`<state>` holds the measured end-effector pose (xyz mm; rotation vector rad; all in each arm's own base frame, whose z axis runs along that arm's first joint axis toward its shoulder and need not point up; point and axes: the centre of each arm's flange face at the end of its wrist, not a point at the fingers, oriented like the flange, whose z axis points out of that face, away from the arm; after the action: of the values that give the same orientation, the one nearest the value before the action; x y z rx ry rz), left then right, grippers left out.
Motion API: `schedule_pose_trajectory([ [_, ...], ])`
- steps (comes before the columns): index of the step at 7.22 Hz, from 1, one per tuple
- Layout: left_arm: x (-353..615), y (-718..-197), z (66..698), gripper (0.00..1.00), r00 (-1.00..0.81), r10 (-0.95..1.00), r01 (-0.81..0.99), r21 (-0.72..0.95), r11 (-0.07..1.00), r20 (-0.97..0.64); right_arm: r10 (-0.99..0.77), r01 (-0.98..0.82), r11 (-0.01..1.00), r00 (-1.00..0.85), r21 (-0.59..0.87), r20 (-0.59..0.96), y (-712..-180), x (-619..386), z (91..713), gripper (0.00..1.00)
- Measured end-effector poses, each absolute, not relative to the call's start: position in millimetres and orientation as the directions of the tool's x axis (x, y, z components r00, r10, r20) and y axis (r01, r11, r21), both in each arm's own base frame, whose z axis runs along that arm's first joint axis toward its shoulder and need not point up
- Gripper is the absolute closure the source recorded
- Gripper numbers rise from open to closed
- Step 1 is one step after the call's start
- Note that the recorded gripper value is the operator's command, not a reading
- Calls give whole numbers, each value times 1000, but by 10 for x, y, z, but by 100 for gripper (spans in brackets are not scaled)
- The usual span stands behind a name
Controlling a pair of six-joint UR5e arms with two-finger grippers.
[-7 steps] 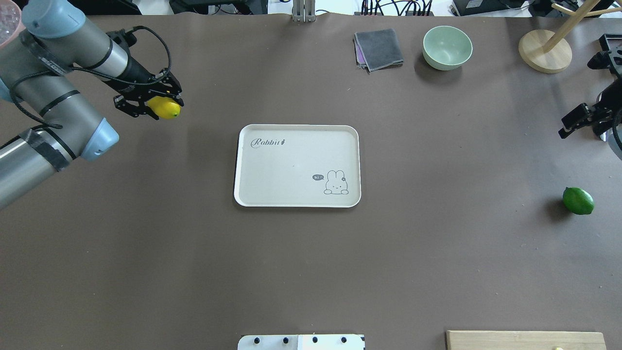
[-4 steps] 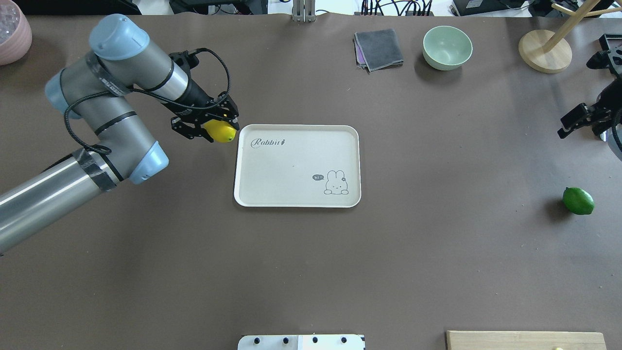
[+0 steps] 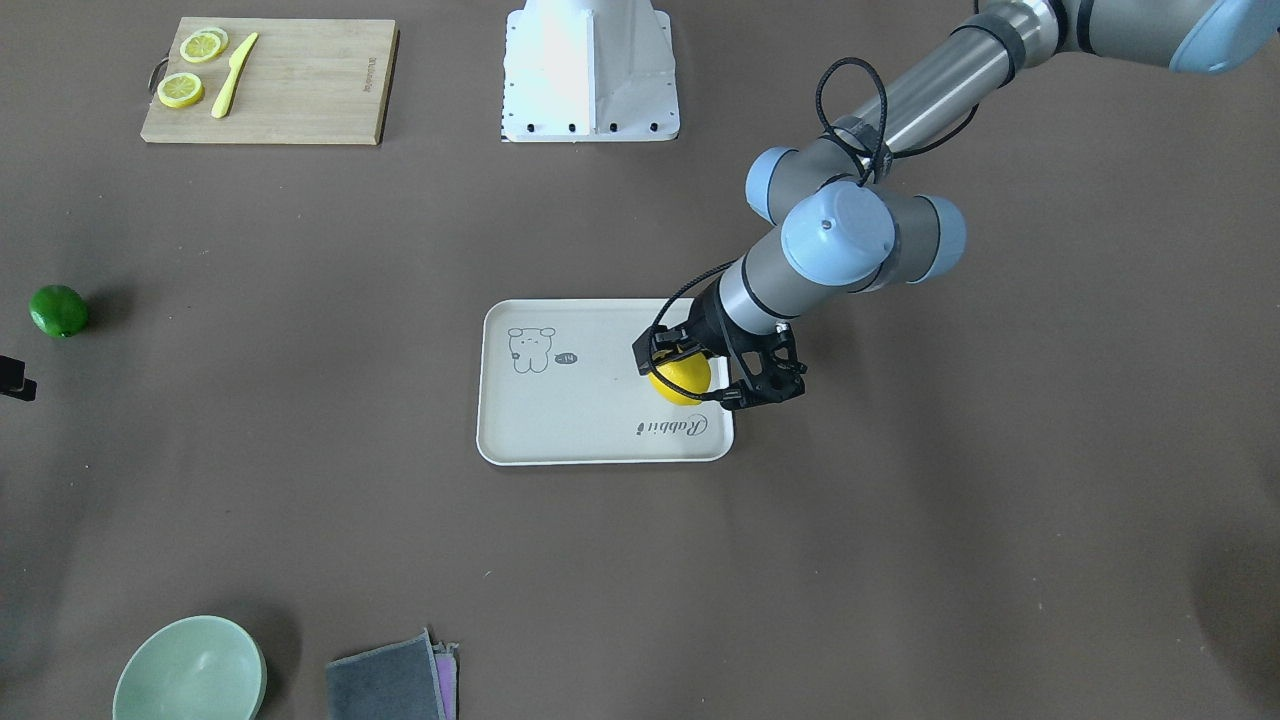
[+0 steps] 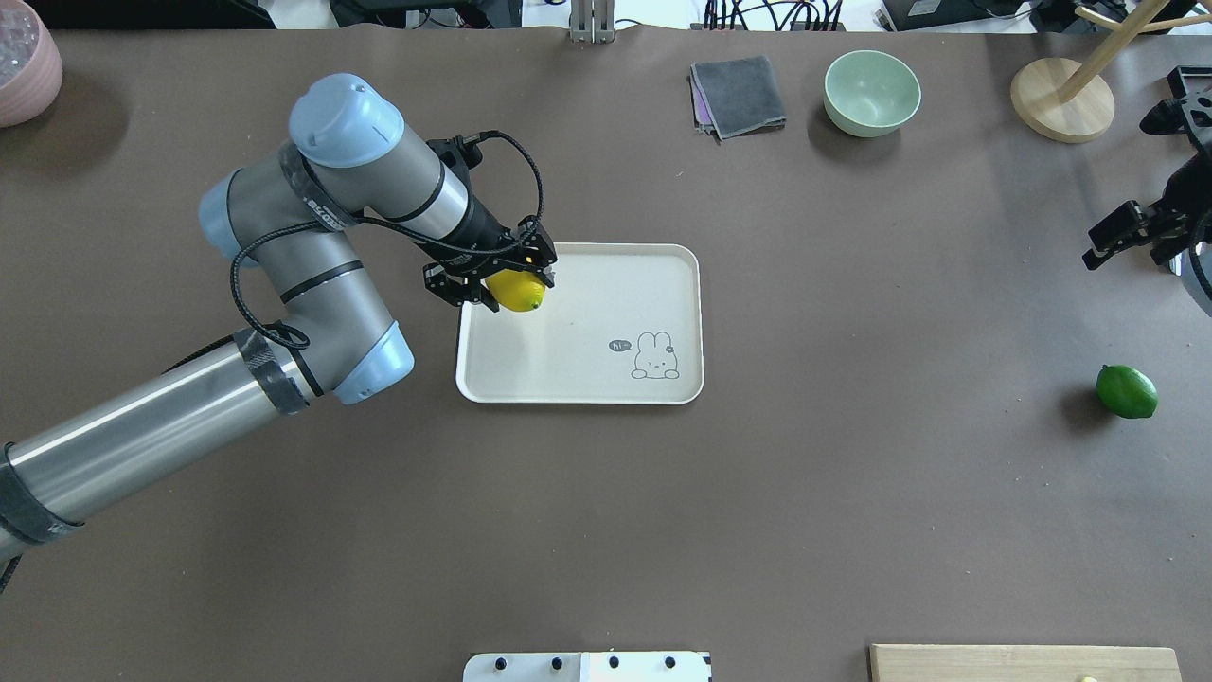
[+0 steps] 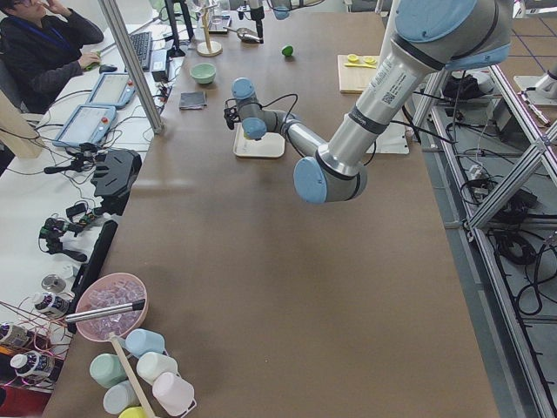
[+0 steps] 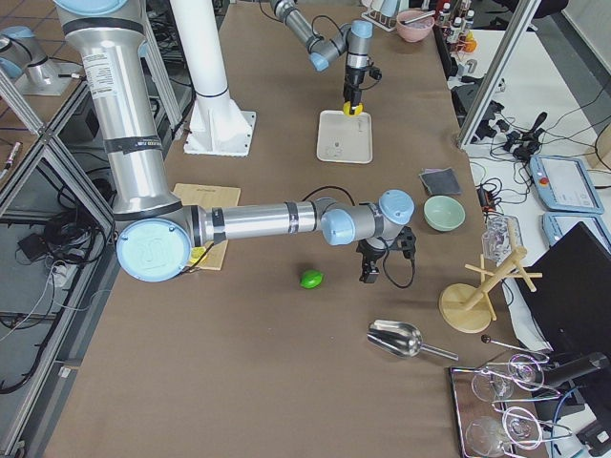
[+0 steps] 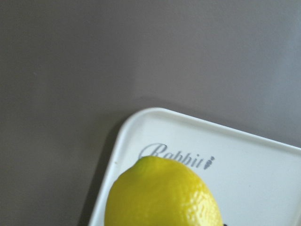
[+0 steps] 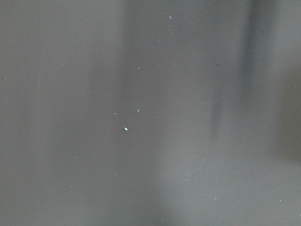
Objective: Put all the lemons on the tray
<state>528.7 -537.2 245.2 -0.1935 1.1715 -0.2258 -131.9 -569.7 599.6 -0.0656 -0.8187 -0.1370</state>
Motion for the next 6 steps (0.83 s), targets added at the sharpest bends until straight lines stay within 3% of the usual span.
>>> schedule_pose_trajectory([
  [3, 5309, -5352, 2385, 2, 361, -299, 107, -279, 954, -883, -97, 148, 989, 674, -5, 732, -5699, -1334, 5989, 0],
  [6, 4609, -5911, 2648, 2, 353, -345, 193, -294, 936, -870, -98, 151, 989, 674, -6, 733, -5695, -1350, 5989, 0],
])
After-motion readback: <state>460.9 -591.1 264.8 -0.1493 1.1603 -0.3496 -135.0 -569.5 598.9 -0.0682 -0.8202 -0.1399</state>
